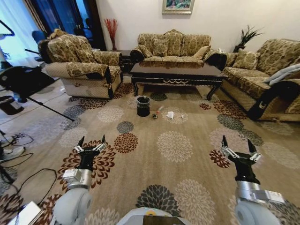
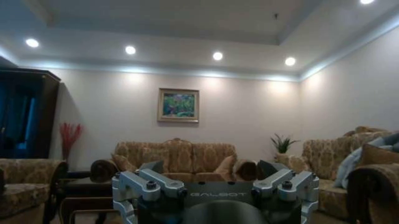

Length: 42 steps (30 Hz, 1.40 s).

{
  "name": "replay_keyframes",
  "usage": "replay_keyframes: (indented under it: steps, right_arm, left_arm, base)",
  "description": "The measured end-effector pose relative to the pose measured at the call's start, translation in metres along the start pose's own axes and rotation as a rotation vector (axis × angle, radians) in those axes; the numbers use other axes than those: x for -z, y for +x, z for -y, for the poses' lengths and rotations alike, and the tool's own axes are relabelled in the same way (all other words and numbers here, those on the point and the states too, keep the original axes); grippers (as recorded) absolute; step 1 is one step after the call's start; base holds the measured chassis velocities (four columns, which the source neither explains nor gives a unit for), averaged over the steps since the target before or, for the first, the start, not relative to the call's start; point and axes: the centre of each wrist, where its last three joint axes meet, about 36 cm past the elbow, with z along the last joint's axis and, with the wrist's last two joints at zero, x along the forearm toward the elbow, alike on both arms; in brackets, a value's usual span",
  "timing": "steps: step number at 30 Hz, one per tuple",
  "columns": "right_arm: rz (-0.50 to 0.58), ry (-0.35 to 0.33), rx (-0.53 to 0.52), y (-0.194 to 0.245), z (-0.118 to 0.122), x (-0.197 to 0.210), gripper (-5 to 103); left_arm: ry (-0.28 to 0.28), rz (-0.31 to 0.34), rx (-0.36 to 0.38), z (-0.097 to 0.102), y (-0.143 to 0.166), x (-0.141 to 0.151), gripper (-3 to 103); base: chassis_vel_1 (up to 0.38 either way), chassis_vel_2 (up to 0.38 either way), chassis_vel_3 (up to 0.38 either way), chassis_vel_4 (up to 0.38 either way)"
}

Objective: Move to the front of the table and pick up the trash from the floor, then place it into the trash bin.

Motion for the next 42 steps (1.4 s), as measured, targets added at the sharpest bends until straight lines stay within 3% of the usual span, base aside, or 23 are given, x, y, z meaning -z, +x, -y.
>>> replay_keyframes:
  steps: [6,28,42]
  right_arm:
    - [-0.003,-0.001,-0.001,-0.002,0.001,-0.004,100]
    - [-0.012,-0.002,-0.002,-0.004,0.002,-0.01,100]
    - [0.015,-0.013,0.018,-0.005,0.0,-0.006,100]
  left_arm:
    - [0.029,0.0,-0.005,0.001,-0.001,-0.001,100]
    - [0.014,0.003,-0.021,-0.002,-0.004,-0.005,100]
    - [-0.007,0.029,-0.018,-0.003,0.002,0.013,100]
  base:
    - [-0.048,-0.027,-0.042,-0.043]
    - [-0.002,-0.001,-0.002,-0.001]
    - [0.0,0.0,0.0,0.0]
